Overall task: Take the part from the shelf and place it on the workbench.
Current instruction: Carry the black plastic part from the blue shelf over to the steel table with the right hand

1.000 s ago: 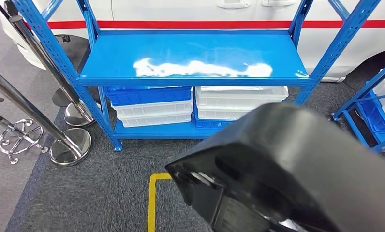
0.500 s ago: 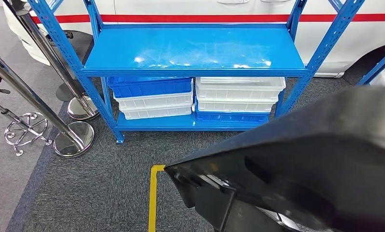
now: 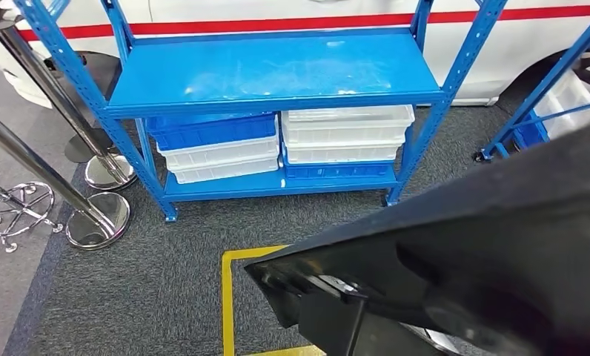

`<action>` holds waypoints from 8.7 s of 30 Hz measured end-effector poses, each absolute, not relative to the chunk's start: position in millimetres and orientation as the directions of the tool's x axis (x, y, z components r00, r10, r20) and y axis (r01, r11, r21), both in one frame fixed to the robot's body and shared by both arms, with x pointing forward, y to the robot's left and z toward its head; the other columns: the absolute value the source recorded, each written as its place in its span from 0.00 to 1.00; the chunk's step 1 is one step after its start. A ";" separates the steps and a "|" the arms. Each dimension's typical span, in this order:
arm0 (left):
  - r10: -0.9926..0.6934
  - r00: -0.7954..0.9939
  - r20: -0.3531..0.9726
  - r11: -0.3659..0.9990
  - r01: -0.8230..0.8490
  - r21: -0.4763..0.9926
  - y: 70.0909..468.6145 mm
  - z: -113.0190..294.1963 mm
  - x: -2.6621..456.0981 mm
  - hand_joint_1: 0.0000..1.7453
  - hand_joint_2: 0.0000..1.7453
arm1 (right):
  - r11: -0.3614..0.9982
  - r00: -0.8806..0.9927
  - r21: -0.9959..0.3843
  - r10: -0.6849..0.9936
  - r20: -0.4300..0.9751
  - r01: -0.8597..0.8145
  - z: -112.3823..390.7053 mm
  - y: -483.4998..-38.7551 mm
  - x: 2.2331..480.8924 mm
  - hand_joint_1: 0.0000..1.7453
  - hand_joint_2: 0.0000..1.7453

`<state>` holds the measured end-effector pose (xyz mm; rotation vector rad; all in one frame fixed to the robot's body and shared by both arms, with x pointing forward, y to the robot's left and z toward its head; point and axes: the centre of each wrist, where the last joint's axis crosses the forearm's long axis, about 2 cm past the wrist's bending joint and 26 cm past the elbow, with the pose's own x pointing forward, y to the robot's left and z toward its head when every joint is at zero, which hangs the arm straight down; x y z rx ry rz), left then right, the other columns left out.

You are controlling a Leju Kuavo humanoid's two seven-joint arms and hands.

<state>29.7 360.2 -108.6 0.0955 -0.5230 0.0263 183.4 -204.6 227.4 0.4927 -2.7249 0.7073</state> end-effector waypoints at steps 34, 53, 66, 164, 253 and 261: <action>-0.041 0.858 0.513 0.977 -0.073 0.200 368.6 -106.6 38.0 0.00 1.00 | 0.772 -0.838 -0.369 -0.370 0.402 -0.517 228.5 -199.8 179.7 1.00 1.00; -0.034 0.865 0.500 0.977 -0.075 0.197 368.5 -107.0 34.2 0.00 1.00 | 0.765 -0.849 -0.401 -0.355 0.392 -0.505 229.7 -199.0 181.7 1.00 1.00; -0.009 0.849 0.528 0.975 -0.111 0.195 370.8 -106.1 40.1 0.00 1.00 | 0.780 -0.860 -0.399 -0.331 0.389 -0.481 228.4 -199.6 181.3 1.00 1.00; 0.142 0.898 0.417 0.962 -0.223 0.154 363.2 -107.5 37.6 0.00 1.00 | 0.866 -0.881 -0.280 -0.304 0.361 -0.413 239.8 -213.9 180.7 1.00 1.00; 0.091 0.885 0.456 0.982 -0.157 0.109 356.1 -108.6 35.7 0.00 1.00 | 0.865 -0.856 -0.246 -0.318 0.407 -0.438 234.9 -203.8 179.8 1.00 1.00; 0.129 0.872 0.471 0.977 -0.192 0.087 347.5 -109.6 35.4 0.00 1.00 | 0.869 -0.859 -0.257 -0.294 0.420 -0.423 230.8 -209.8 178.8 1.00 1.00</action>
